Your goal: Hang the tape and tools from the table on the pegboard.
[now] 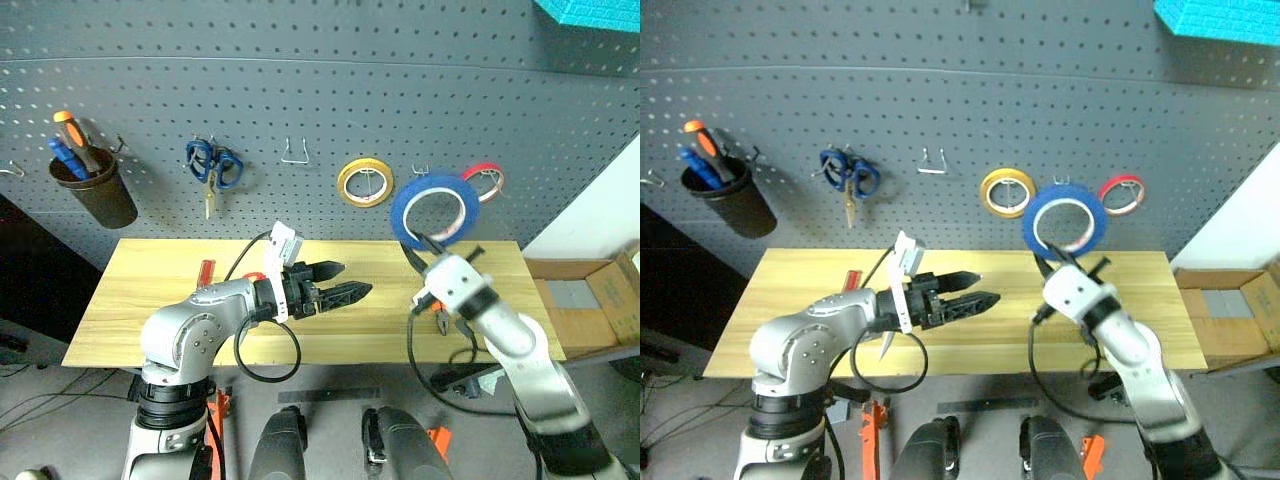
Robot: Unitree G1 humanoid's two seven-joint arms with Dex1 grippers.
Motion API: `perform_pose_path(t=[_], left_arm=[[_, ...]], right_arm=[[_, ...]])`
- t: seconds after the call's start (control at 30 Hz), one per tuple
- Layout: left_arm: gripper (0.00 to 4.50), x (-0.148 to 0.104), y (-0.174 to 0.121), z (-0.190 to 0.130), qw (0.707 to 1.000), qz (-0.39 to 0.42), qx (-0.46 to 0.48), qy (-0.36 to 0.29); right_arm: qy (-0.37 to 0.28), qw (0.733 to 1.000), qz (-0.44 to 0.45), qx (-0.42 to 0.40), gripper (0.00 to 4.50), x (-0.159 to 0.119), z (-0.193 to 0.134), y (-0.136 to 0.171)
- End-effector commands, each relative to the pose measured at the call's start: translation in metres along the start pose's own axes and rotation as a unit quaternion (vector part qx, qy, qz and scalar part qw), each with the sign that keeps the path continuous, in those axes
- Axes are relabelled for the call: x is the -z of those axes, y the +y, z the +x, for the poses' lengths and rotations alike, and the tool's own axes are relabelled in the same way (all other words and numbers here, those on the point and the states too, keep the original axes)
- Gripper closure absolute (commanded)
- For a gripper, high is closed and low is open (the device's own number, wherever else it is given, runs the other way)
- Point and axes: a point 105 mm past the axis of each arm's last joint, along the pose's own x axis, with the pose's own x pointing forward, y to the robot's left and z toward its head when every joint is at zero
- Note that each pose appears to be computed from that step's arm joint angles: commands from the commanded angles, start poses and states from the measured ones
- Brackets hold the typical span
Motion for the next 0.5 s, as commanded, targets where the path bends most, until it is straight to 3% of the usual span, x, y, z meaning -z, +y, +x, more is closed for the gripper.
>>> perform_pose_path(t=[0.03,0.27,0.5], left_arm=[[0.0,-0.013,-0.006,0.011,0.999,0.031,0.013,-0.021],[0.0,-0.023,0.0,0.023,0.998,0.053,0.011,-0.034],[0.0,-0.019,-0.001,0.025,0.998,0.056,0.012,-0.031]], right_arm=[[-0.018,1.0,0.005,0.004,4.13,0.006,0.015,-0.014],[0.047,0.989,0.137,-0.042,4.13,0.059,0.019,-0.024],[0.069,0.983,0.164,-0.053,4.13,0.073,0.02,-0.034]])
